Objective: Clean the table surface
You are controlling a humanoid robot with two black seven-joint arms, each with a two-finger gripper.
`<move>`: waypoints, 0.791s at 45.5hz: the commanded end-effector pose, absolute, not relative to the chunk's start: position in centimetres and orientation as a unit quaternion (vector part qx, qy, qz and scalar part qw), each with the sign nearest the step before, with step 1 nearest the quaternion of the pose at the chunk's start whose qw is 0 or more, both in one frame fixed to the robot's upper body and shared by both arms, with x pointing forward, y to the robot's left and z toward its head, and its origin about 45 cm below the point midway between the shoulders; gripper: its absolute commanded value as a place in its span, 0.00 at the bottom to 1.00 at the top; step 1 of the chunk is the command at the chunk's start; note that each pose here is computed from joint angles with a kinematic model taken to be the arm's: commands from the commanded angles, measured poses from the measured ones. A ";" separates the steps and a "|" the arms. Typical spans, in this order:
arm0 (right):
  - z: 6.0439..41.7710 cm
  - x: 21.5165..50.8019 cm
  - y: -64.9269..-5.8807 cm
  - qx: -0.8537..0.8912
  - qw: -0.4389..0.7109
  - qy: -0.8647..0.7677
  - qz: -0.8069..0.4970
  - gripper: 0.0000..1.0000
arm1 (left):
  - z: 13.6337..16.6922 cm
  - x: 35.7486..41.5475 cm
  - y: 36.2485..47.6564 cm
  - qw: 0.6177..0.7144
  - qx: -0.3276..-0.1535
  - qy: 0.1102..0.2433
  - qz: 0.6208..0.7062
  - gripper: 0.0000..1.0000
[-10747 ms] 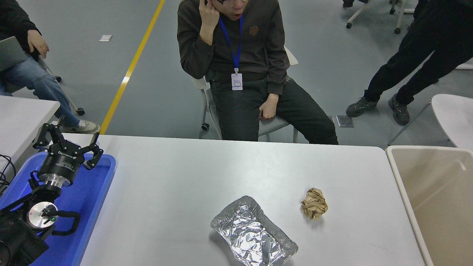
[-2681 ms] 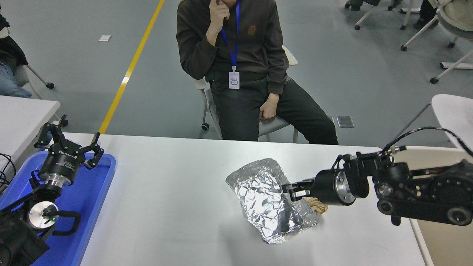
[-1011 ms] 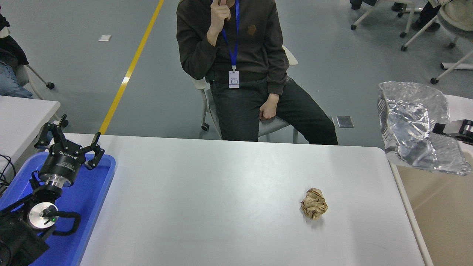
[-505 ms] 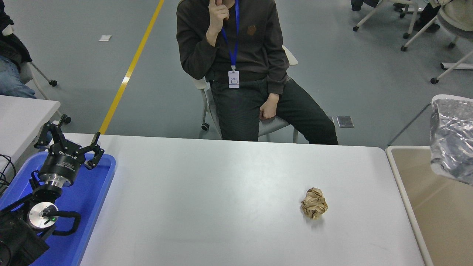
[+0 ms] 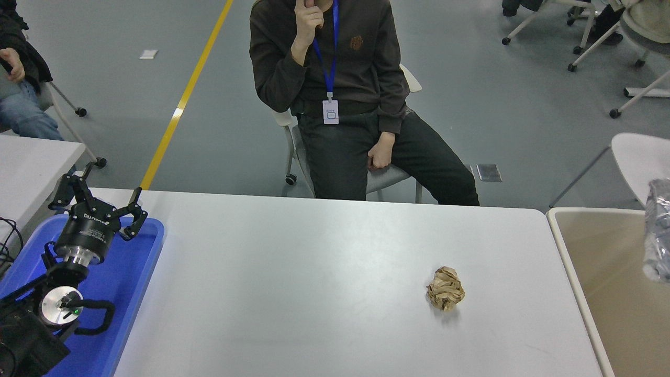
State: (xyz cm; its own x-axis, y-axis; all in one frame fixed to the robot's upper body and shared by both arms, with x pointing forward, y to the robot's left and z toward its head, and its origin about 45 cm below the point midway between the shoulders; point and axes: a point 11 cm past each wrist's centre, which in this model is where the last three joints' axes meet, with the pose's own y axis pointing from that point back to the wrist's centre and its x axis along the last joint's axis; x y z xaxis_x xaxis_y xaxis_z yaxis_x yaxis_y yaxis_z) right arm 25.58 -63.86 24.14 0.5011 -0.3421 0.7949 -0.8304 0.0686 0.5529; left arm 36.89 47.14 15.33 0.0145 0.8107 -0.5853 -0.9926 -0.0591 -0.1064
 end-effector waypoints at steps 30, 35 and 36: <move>15.6 25.2 -63.3 0.613 0.663 -0.325 0.280 0.00 | 15.33 36.90 47.1 0.663 -0.260 0.175 0.680 1.00; 14.6 24.9 -63.1 0.600 0.679 -0.319 0.278 0.00 | 15.33 36.90 47.1 0.663 -0.260 0.175 0.680 1.00; 14.4 24.9 -63.1 0.596 0.683 -0.318 0.277 0.00 | 15.33 36.90 47.1 0.663 -0.260 0.175 0.680 1.00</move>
State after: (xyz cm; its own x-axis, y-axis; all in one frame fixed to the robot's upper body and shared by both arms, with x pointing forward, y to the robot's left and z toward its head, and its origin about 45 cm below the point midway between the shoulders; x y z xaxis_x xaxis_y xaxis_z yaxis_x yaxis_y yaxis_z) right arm 25.10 -63.72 16.32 0.6200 -0.0746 0.7811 -0.7756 0.0923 0.6244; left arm 36.90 47.14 15.33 0.0146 0.8106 -0.5855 -0.9925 -0.0591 -0.1066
